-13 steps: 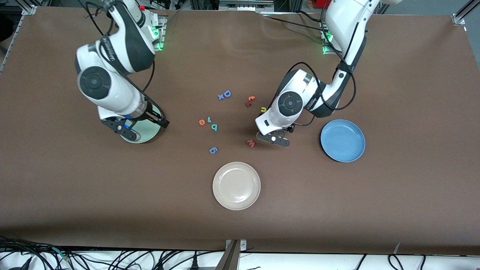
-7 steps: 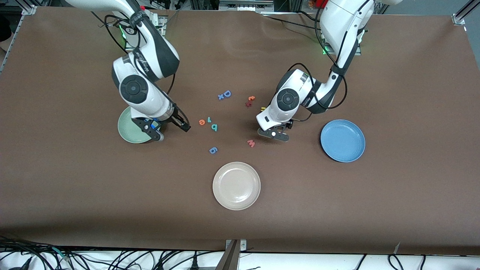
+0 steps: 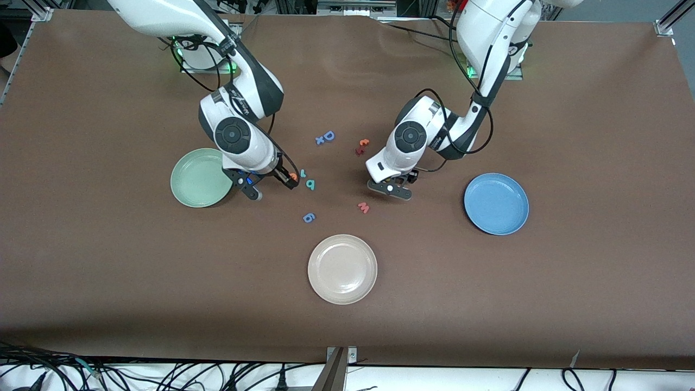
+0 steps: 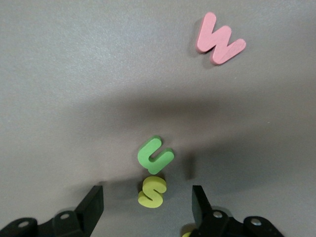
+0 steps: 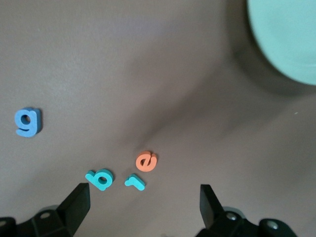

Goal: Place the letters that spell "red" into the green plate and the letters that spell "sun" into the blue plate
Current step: 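Grasp the orange e with the right gripper while the left gripper grasps yellow s, then carry the e to the green plate while the left gripper drops s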

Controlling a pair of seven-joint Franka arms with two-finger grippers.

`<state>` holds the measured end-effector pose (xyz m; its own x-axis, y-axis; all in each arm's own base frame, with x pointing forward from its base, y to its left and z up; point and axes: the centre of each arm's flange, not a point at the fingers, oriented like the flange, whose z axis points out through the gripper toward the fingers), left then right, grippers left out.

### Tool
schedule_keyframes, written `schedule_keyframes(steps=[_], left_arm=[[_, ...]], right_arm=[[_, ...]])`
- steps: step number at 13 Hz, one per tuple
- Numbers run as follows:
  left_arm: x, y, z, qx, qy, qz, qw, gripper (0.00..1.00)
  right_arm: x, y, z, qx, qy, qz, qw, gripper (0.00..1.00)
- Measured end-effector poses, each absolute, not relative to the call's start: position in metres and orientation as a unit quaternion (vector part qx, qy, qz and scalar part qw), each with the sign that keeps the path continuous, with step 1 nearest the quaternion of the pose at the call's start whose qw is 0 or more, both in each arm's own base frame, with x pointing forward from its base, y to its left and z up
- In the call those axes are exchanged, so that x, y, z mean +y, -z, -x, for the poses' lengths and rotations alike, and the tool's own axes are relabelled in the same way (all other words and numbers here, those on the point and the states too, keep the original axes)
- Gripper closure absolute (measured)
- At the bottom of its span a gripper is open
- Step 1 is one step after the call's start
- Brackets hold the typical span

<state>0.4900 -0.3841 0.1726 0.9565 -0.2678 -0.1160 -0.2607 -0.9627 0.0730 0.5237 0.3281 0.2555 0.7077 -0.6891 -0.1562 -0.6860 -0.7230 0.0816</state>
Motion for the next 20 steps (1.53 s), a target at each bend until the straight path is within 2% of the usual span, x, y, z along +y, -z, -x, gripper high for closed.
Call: schedule_keyframes(steps=[1, 2, 3, 4, 5, 8, 9, 12, 14, 15, 18, 20], left_arm=[[-0.384, -0.171, -0.490, -0.134, 0.063, -0.989, 0.028, 0.24], [-0.384, -0.170, -0.490, -0.133, 0.063, -0.989, 0.028, 0.24], [-0.384, -0.169, -0.489, -0.133, 0.064, -0.989, 0.028, 0.30], [-0.384, -0.169, -0.489, -0.133, 0.064, -0.989, 0.028, 0.30], [-0.383, -0.169, -0.490, -0.132, 0.063, -0.989, 0.028, 0.36], [-0.382, -0.172, -0.492, -0.126, 0.060, -0.990, 0.027, 0.71], [-0.384, -0.175, -0.492, -0.127, 0.058, -0.990, 0.029, 0.77], [-0.386, -0.178, -0.491, -0.127, 0.060, -0.990, 0.027, 0.77], [-0.382, -0.190, -0.495, -0.124, 0.074, -0.989, 0.019, 0.77], [-0.376, -0.200, -0.500, -0.124, 0.077, -0.989, 0.011, 0.77], [-0.346, -0.229, -0.523, -0.146, 0.061, -0.987, -0.038, 0.77], [-0.319, -0.236, -0.540, -0.159, 0.055, -0.985, -0.045, 0.77]], right_arm=[[0.329, -0.250, -0.523, -0.372, 0.091, -0.924, 0.010, 0.02], [0.329, -0.244, -0.522, -0.373, 0.093, -0.923, 0.011, 0.07], [0.329, -0.240, -0.523, -0.373, 0.094, -0.923, 0.010, 0.15], [0.329, -0.234, -0.523, -0.374, 0.095, -0.922, 0.009, 0.15], [0.329, -0.228, -0.522, -0.375, 0.096, -0.922, 0.007, 0.15], [0.332, -0.211, -0.522, -0.376, 0.094, -0.922, -0.006, 0.15], [0.335, -0.206, -0.521, -0.375, 0.094, -0.922, -0.008, 0.15], [0.339, -0.197, -0.517, -0.373, 0.098, -0.923, -0.007, 0.17], [0.340, -0.196, -0.516, -0.371, 0.097, -0.924, -0.005, 0.21], [0.339, -0.194, -0.515, -0.366, 0.093, -0.926, 0.000, 0.27], [0.330, -0.183, -0.510, -0.361, 0.086, -0.929, 0.011, 0.28], [0.328, -0.178, -0.507, -0.364, 0.078, -0.928, 0.000, 0.28]])
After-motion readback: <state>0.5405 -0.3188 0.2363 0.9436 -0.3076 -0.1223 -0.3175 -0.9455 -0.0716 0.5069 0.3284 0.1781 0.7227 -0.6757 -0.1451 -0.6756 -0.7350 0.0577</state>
